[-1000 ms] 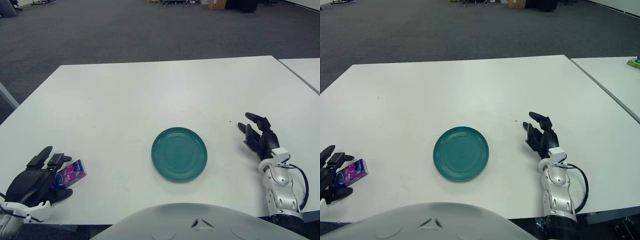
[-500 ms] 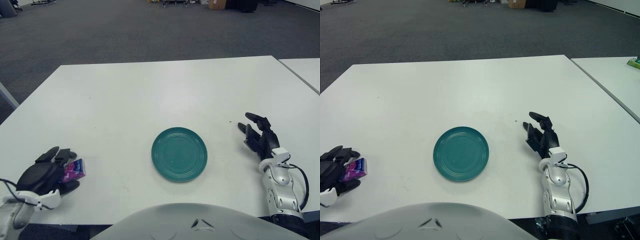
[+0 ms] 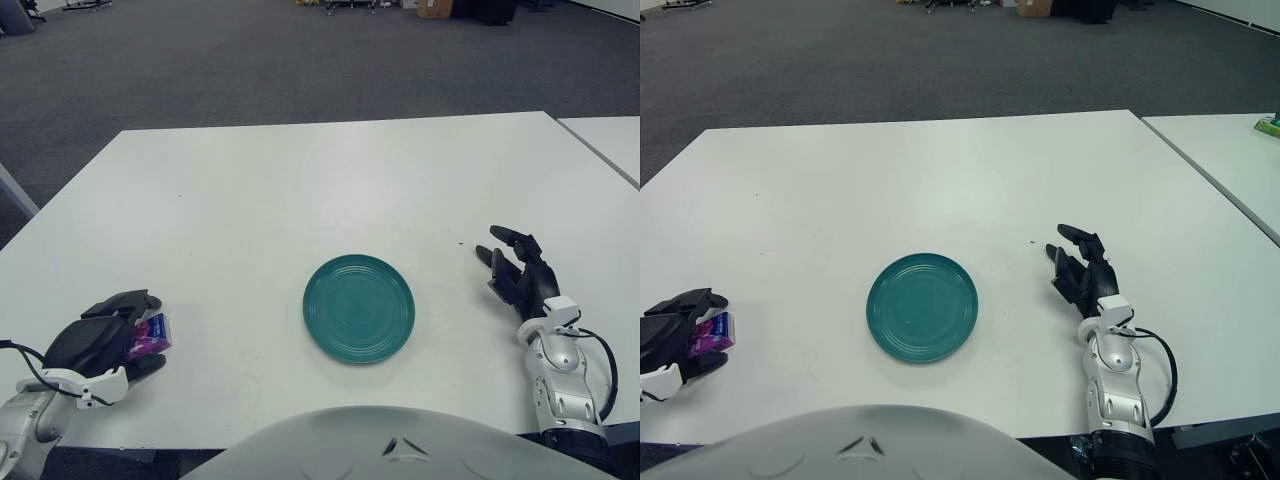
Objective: Put the gum into the plate.
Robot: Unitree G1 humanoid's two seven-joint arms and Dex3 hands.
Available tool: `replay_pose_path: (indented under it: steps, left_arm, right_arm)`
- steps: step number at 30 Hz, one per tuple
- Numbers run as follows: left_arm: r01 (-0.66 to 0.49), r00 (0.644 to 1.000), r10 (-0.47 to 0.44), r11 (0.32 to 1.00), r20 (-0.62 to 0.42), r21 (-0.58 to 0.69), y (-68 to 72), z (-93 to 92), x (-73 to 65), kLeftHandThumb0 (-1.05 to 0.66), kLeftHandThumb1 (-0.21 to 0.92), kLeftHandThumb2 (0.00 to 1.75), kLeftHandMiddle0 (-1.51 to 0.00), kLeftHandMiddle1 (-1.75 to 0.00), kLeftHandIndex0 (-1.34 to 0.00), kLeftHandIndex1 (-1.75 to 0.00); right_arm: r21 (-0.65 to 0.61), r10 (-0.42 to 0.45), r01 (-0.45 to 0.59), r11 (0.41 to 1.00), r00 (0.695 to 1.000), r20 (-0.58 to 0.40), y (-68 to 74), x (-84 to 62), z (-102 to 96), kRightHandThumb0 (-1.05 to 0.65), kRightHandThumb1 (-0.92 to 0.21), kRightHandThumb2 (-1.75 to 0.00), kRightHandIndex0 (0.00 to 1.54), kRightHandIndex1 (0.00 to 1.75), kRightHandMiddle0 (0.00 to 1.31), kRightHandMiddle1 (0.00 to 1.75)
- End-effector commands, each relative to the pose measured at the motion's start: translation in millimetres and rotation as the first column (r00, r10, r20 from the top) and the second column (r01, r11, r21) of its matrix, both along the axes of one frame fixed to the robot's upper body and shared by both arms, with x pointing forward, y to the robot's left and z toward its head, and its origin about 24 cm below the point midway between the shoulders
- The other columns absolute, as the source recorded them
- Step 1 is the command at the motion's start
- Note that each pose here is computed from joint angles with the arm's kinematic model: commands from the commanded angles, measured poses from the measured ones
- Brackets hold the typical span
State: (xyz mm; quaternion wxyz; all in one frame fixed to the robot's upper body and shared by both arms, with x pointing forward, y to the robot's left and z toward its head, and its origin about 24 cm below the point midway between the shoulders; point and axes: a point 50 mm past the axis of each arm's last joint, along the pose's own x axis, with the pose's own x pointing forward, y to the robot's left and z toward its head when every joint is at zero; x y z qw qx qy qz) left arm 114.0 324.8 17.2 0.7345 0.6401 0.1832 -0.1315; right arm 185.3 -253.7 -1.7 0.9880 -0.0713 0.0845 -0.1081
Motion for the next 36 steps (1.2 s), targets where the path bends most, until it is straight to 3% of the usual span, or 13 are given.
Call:
replay_pose_path:
  steps: [1,2,3,5,8,10,13,16,25,36]
  left_arm:
    - [0.026,0.996,-0.026,1.0,-0.09,-0.002,0.5,-5.5,0.5,-1.05,0.92,0.5,-0.38,-0.43,-0.14,-1.17]
    - [0.03,0.994,-0.03,1.0,-0.103,-0.004,1.0,-6.4,0.8,-1.05,0.92,0.5,-0.34,-0.59,-0.14,-1.2]
    - [0.032,0.993,-0.033,0.999,-0.112,-0.006,1.4,-7.0,1.0,-1.05,0.92,0.48,-0.29,-0.9,-0.14,-1.31]
    - [0.038,0.991,-0.039,0.999,-0.13,-0.01,2.1,-9.2,2.2,-1.04,0.92,0.43,-0.27,-1.29,-0.15,-1.52]
    - [0.044,0.984,-0.047,0.999,-0.169,-0.02,1.4,-13.0,1.5,-0.91,0.9,0.31,-0.35,-1.55,-0.22,-1.65]
    - [0.039,0.981,-0.043,0.999,-0.192,-0.025,-0.1,-16.8,-0.4,-0.62,0.68,0.73,-0.5,-1.67,-0.36,-1.7]
    - [0.022,0.978,-0.026,1.0,-0.209,-0.021,-0.4,-20.0,-2.1,-0.49,0.53,1.0,-0.69,-1.72,-0.45,-1.73]
    - [0.011,0.98,-0.014,1.0,-0.2,-0.018,-0.4,-20.9,-2.2,-0.45,0.47,1.11,-0.79,-1.74,-0.49,-1.74]
    - [-0.033,0.994,0.029,0.999,-0.105,-0.037,-3.6,-20.8,-3.1,-0.43,0.43,1.17,-1.0,-1.75,-0.51,-1.75]
    - [-0.049,0.998,0.045,0.996,-0.052,-0.076,-4.8,-17.5,-2.6,-0.43,0.43,1.17,-1.06,-1.75,-0.51,-1.75]
  right_arm:
    - [0.027,-0.025,0.029,0.999,0.988,-0.153,-1.6,-17.3,-25.4,-0.65,-0.92,-0.82,0.73,0.09,0.15,0.87]
    - [0.027,-0.026,0.03,0.999,0.988,-0.153,-1.7,-17.4,-25.5,-0.65,-0.92,-0.82,0.73,0.09,0.15,0.88]
    - [0.027,-0.027,0.031,0.999,0.988,-0.153,-1.7,-17.4,-25.5,-0.64,-0.92,-0.82,0.73,0.09,0.15,0.88]
    - [0.029,-0.028,0.032,0.999,0.988,-0.152,-1.9,-17.5,-25.6,-0.64,-0.92,-0.82,0.73,0.09,0.15,0.88]
    - [0.034,-0.03,0.035,0.999,0.988,-0.15,-2.1,-17.8,-25.1,-0.64,-0.92,-0.82,0.73,0.09,0.15,0.88]
    - [0.036,-0.032,0.038,0.999,0.988,-0.149,-2.7,-17.8,-25.2,-0.64,-0.92,-0.82,0.73,0.09,0.15,0.87]
    - [0.039,-0.035,0.041,0.998,0.989,-0.145,-3.8,-17.8,-25.1,-0.63,-0.92,-0.82,0.72,0.09,0.16,0.87]
    - [0.041,-0.035,0.041,0.998,0.989,-0.144,-4.5,-17.7,-25.1,-0.62,-0.92,-0.82,0.72,0.09,0.16,0.87]
    - [0.035,-0.041,0.046,0.998,0.99,-0.138,-5.2,-17.0,-25.1,-0.62,-0.92,-0.81,0.76,0.11,0.18,0.88]
    - [0.032,-0.051,0.056,0.998,0.99,-0.129,-5.5,-15.8,-25.0,-0.62,-0.92,-0.8,0.76,0.11,0.19,0.89]
